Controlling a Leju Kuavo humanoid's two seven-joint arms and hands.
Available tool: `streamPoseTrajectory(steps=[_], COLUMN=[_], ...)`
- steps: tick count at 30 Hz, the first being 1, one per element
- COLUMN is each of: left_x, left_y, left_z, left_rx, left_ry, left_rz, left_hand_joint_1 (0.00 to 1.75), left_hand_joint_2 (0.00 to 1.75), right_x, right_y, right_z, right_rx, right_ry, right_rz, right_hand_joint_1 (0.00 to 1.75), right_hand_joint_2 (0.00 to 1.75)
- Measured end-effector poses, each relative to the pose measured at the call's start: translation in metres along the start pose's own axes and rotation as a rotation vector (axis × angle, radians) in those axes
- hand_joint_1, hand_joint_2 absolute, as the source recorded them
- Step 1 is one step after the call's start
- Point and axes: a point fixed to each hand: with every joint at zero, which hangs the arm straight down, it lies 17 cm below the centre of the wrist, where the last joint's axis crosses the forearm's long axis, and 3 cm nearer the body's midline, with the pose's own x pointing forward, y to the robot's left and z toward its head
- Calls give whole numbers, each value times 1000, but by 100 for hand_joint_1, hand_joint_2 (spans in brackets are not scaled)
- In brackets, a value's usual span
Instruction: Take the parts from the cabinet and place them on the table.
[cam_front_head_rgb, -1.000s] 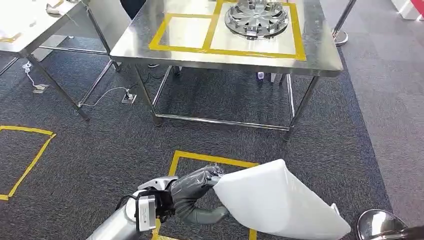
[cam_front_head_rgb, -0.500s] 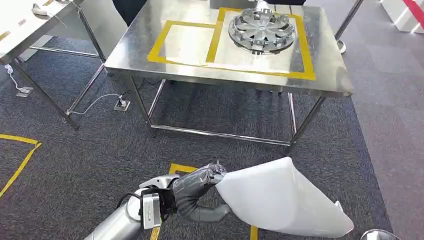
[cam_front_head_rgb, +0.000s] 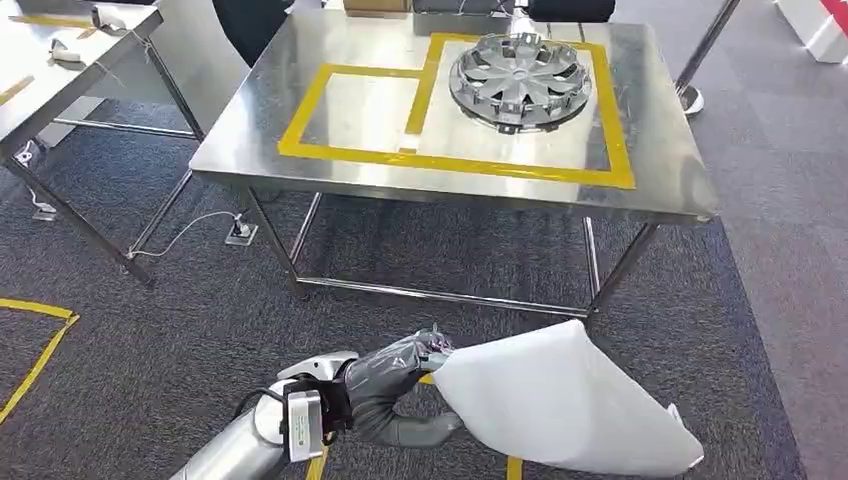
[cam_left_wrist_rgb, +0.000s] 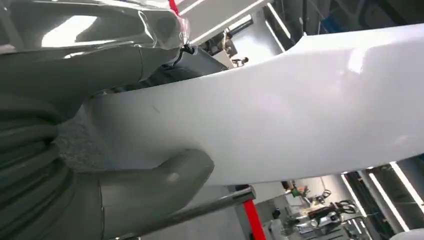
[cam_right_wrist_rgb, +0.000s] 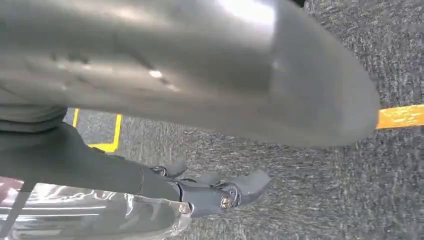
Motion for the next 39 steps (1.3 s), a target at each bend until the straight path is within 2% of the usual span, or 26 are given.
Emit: streamPoseTrajectory(steps=[14,24,39], left_x=[5,3,5], left_y=[-6,-5,3], left_z=[-12,-3,5], left_rx=[-18,-21,-31], left_ry=[-23,-19,-5], left_rz=[5,37,25], left_hand_joint_1=[175,175,175], left_hand_joint_2=[175,175,175], right_x=[9,-5,1], right_y=[-3,-13,-10], right_z=[-1,0,0], right_rx=[-10,-22,-17], right_ry=[-13,2,-4], right_rz=[-31,-16,-19], right_hand_joint_1=[0,0,0], right_hand_joint_2=[0,0,0])
